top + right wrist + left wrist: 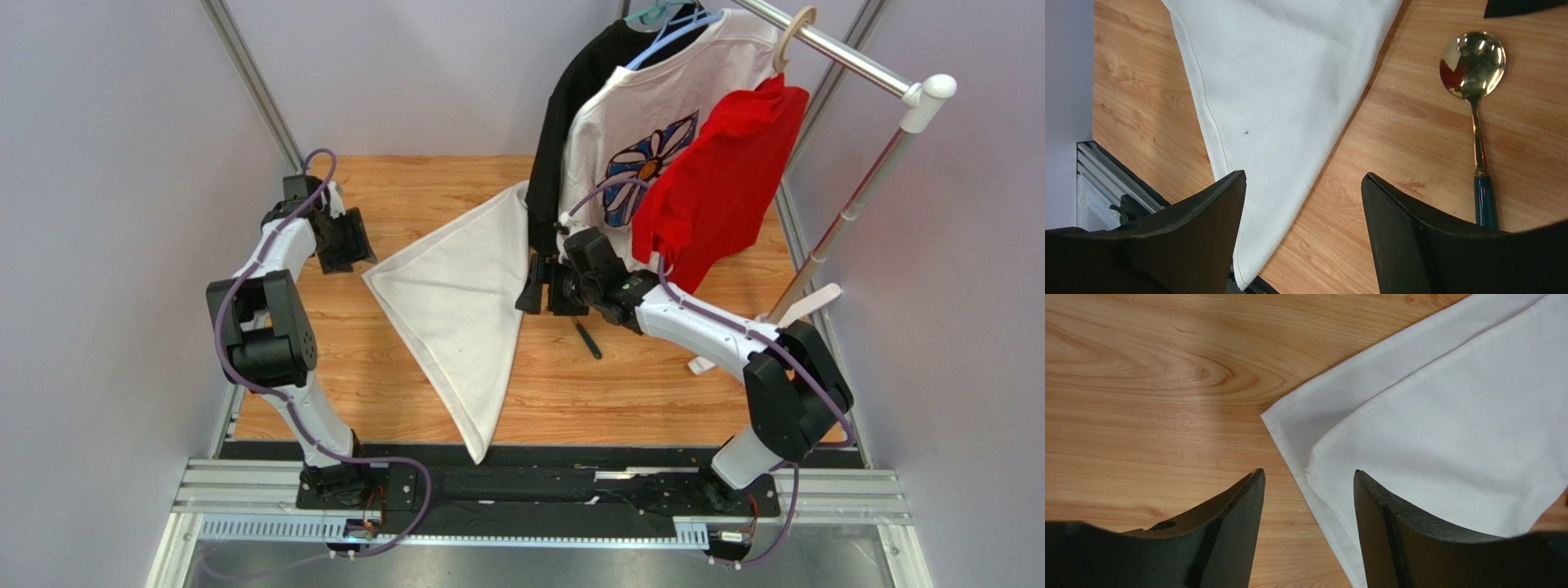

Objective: Fold the napkin, place the utensils inside, and roll it up
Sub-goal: Fold the napkin

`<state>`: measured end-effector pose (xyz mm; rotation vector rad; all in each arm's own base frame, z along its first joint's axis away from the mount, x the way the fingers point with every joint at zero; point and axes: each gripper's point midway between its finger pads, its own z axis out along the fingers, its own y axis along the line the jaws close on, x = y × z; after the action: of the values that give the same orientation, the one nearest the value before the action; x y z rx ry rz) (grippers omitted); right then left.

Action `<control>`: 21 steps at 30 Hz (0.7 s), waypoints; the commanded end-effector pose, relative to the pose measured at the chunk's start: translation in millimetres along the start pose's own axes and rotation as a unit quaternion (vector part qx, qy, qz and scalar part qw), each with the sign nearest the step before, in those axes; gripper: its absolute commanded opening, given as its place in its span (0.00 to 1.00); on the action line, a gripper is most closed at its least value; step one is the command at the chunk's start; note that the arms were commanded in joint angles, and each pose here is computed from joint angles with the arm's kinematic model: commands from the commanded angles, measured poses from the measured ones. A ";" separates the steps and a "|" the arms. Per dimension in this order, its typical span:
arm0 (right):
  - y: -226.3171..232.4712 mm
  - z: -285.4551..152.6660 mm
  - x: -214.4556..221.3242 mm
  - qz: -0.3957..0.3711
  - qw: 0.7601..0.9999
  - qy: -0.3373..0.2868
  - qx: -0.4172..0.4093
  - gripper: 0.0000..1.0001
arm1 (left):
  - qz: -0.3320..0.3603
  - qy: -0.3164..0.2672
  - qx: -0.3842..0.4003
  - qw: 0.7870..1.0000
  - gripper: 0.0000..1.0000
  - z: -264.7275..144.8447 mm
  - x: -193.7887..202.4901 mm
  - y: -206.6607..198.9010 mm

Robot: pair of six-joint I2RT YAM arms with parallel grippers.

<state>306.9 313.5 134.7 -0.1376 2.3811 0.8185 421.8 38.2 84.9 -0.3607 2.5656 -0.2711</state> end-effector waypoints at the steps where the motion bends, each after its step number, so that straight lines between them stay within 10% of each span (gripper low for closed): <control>1: 11.2 -18.2 -2.8 0.001 1.000 -0.010 -0.026 0.73 | 0.017 0.009 0.024 1.000 0.63 9.6 2.3 -7.4; 12: 8.6 -43.7 3.5 0.020 0.999 -0.024 -0.028 0.72 | 0.000 0.044 0.057 0.997 0.59 27.0 15.4 -15.1; 21: 2.4 -54.3 7.0 0.022 0.999 -0.032 -0.017 0.72 | 0.002 0.061 0.048 0.997 0.25 33.8 22.6 -15.2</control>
<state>273.2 290.7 152.1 -0.0973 2.3582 0.8744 415.1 16.6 42.6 -0.3481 2.6778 -0.4130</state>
